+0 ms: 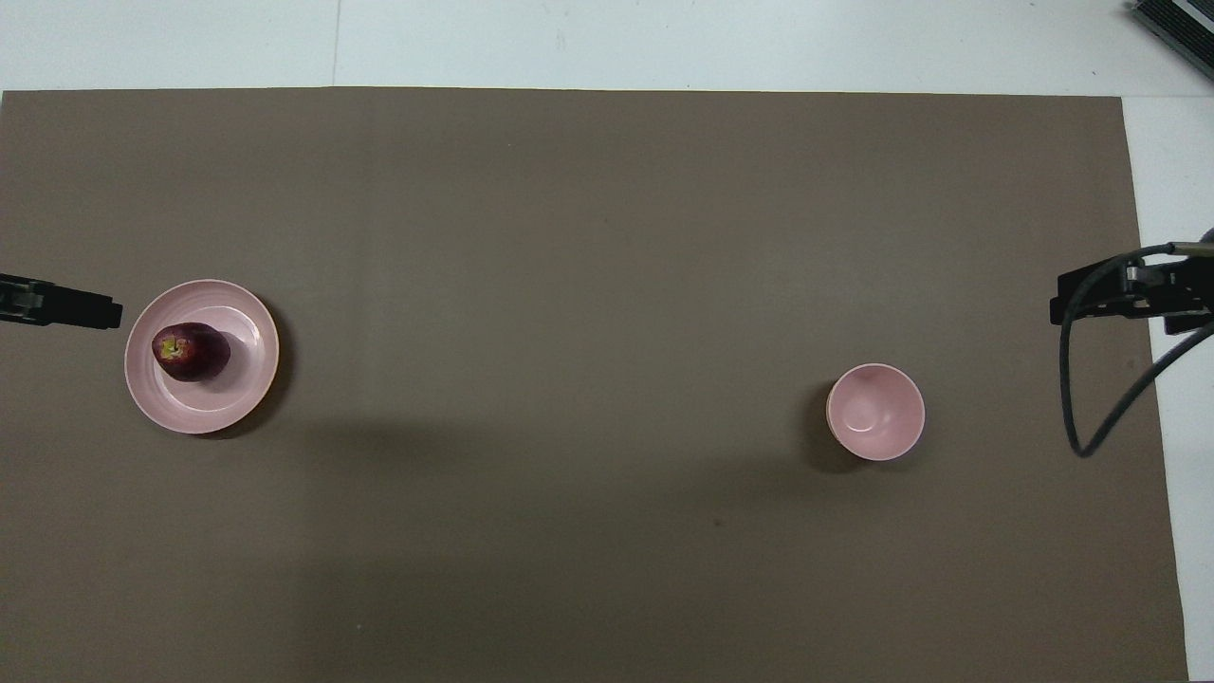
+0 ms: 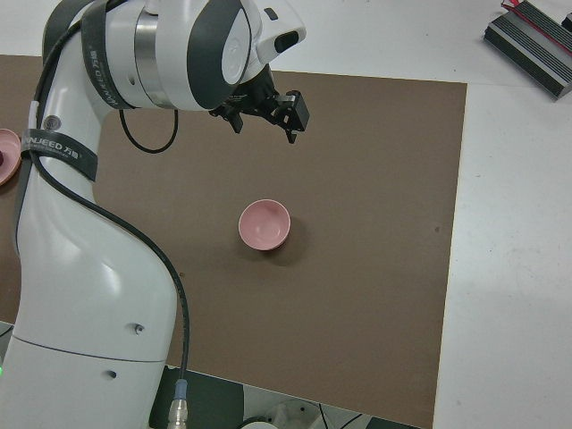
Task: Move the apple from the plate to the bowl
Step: 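Grasp the red apple on the plate with the left gripper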
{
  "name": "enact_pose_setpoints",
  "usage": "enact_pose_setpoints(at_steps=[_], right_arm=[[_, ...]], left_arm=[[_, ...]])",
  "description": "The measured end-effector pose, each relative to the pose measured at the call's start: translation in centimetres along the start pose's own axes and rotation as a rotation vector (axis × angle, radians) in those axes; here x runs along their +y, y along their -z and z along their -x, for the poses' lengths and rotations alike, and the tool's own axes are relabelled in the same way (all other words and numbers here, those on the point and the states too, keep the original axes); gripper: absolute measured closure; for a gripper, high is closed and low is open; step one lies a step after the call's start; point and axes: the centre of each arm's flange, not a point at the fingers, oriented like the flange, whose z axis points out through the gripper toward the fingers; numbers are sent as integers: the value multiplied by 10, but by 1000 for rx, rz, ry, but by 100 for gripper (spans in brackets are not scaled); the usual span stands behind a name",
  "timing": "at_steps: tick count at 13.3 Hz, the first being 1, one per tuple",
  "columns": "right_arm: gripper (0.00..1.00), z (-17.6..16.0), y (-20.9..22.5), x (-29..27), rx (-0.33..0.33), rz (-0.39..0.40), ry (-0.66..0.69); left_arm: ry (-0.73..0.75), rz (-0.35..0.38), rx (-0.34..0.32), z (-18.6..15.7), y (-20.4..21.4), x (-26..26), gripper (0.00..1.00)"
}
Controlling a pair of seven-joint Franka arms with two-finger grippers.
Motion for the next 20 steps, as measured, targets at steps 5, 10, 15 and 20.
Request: enact_pose_setpoints(at_steps=[5,10,15,20], right_arm=[[0,1,-2,-11,2,0,31],[0,-3,-40,-31,-14,-49,55],[0,-6,-65,-63,-41,-53,106],[0,-12,-96,-100,-102,-134,81]], left_arm=[[20,-15,36,12,-103,-8,0],[49,-45,56,17,-190,-28,0],[50,-58,66,13,-213,-31,32],[39,-64,63,21,-213,-54,36]])
